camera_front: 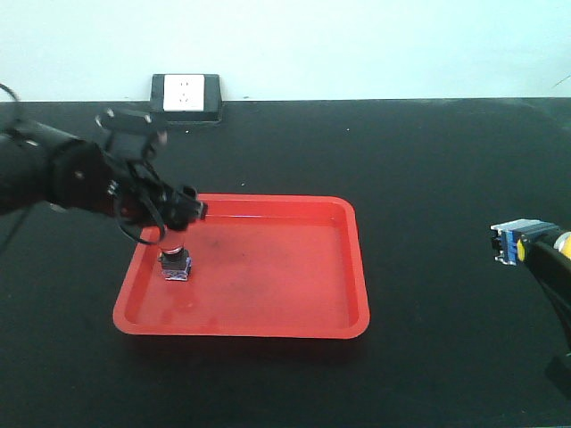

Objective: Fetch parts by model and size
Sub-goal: 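Open the left gripper and raise it away from the switch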

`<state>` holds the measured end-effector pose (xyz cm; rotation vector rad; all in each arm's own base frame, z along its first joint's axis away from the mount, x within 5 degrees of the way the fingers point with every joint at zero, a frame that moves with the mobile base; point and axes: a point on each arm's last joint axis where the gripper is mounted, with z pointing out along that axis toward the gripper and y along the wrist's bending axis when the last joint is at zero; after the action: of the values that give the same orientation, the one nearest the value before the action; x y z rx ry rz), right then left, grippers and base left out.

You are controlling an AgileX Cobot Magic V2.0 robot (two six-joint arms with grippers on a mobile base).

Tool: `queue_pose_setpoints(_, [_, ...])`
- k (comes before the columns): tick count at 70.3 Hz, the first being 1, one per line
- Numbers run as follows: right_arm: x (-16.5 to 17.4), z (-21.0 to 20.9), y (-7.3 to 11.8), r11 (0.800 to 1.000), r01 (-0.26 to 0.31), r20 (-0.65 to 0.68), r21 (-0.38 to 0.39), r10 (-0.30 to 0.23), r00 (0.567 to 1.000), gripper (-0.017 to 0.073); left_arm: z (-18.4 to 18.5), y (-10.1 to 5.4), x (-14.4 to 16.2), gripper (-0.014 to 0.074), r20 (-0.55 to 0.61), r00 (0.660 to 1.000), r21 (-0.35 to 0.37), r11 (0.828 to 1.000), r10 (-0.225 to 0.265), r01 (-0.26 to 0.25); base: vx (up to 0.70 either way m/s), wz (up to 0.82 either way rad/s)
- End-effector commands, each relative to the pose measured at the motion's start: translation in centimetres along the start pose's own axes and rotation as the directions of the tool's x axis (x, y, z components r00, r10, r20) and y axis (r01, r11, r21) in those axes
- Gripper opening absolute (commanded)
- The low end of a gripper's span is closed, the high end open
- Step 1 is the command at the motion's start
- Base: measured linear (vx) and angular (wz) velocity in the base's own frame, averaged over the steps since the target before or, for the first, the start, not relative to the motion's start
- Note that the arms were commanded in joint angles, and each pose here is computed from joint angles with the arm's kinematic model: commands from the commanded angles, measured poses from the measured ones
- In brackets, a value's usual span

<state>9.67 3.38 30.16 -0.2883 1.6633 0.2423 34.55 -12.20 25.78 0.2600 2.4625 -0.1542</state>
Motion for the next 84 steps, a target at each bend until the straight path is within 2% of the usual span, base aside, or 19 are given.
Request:
queue_pose_setpoints(1, [-1.7,-0.1,0.1,1.0,0.018,0.102,-0.014,-0.016,0.995,-0.001,-6.4,-0.5,-2.5,0.0587,0.206,0.978,0.033,0.999,0.023,-0.03,0.0,0.0])
queue_pose_setpoints(18, [-1.7,-0.1,0.1,1.0,0.018,0.102,-0.014,-0.016,0.995,-0.001,-15.0,0.1,-2.0,0.0587,0.323,0.946,0.035,0.999,0.026,-0.039,0.0,0.0])
queue_pose_setpoints(32, [-1.7,-0.1,0.1,1.0,0.018,0.102,-0.014,-0.016,0.995,-0.001,-19.9,0.7,0.9,0.0587,0.393,0.919,0.041,0.998,0.018,-0.037,0.0,0.0])
queue_pose_setpoints(44, [-1.7,-0.1,0.1,1.0,0.018,0.102,-0.014,-0.016,0.995,-0.001,-22.0,1.4,5.3,0.0587,0.461,0.887,0.05,0.998,0.013,-0.041,0.0,0.0])
queue_pose_setpoints(59, [-1.7,-0.1,0.1,1.0,0.018,0.102,-0.014,-0.016,0.995,-0.001,-23.8,2.4,12.6,0.0587,0.546,0.838,0.063,0.997,0.002,-0.043,0.0,0.0])
queue_pose_setpoints(74, [-1.7,-0.1,0.1,1.0,0.018,0.102,-0.014,-0.016,0.995,-0.001,-25.0,3.3,19.1,0.0587,0.649,0.761,0.076,0.996,-0.015,-0.045,0.0,0.0])
queue_pose_setpoints(84, [-1.7,-0.1,0.1,1.0,0.018,0.102,-0.014,-0.016,0.995,-0.001,-25.0,3.7,22.2,0.0587,0.699,0.714,0.083,0.995,-0.025,-0.047,0.0,0.0])
